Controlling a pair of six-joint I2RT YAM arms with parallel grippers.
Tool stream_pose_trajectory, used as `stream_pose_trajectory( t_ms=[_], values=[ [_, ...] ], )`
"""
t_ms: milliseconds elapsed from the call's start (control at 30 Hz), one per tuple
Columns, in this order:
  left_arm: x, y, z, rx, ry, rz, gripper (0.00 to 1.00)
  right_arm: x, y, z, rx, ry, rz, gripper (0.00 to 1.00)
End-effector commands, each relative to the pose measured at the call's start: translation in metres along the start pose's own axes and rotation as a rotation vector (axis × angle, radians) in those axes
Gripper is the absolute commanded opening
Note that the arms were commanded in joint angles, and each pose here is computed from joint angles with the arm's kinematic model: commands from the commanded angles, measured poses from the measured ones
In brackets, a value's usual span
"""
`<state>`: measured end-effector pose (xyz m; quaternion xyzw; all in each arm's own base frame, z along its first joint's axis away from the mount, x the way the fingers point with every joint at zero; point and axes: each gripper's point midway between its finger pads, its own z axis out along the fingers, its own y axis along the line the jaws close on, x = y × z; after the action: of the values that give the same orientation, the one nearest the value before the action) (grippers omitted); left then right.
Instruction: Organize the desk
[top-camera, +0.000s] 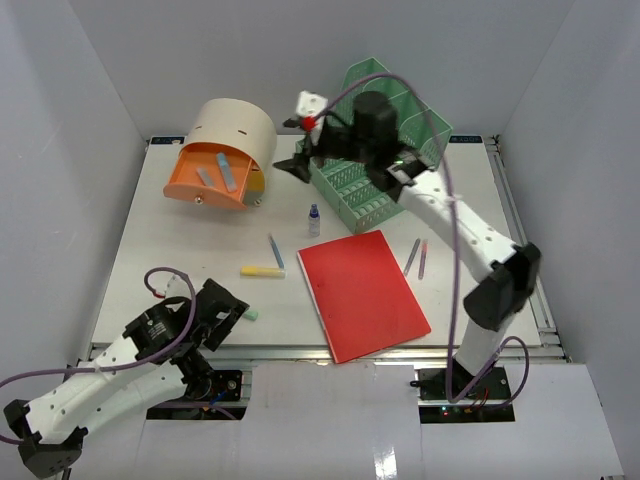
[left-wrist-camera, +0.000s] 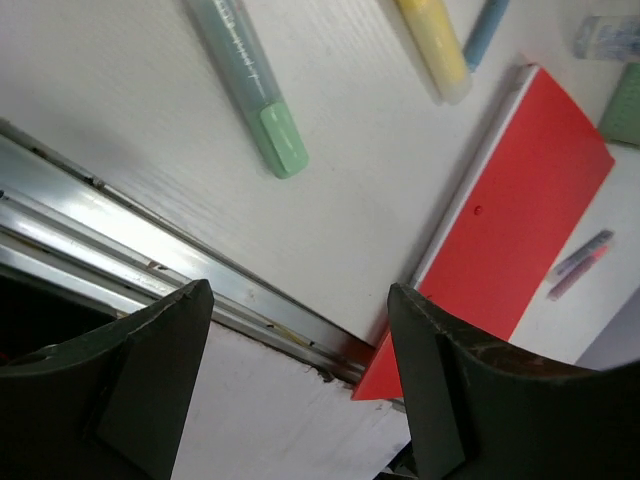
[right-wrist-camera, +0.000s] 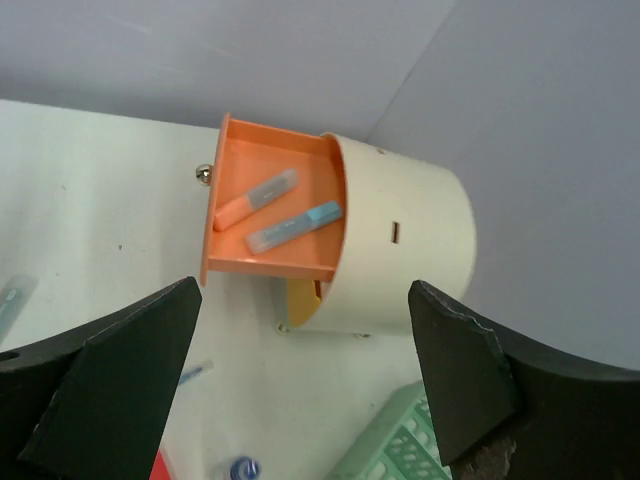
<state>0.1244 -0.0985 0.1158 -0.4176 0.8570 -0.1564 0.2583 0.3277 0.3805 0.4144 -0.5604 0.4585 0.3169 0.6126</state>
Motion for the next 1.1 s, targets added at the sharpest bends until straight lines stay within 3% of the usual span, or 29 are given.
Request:
stream_pose_trajectory(
  t_ms=[0,100,367,700,900,1067],
  values=[
    [0.005,0.013,0.001,-0.143,0.006,-0.110,0.72,0.073,0.156,-0.075,-0.334,0.100,0.260,0.90],
    [0.001,0.009,0.005,-0.158,-0.028,-0.124,0.73,0.112,0.188,-0.113,-0.316,0.154,0.308,0.91],
    [0.000,-0.010,0.033,-0.216,-0.058,-0.065,0.79,0.162,0.191,-0.172,-0.219,0.192,0.417,0.89],
    [-0.023,-0.048,0.074,-0.172,-0.001,-0.005,0.79,0.167,0.166,-0.209,-0.084,0.136,0.441,0.89],
    [-0.012,-0.031,0.090,-0.256,0.076,-0.013,0.72,0.168,0.156,-0.217,-0.026,0.148,0.427,0.89],
    [-0.018,-0.015,0.082,-0.279,0.035,-0.023,0.73,0.170,0.153,-0.220,-0.012,0.151,0.434,0.90]
  ],
)
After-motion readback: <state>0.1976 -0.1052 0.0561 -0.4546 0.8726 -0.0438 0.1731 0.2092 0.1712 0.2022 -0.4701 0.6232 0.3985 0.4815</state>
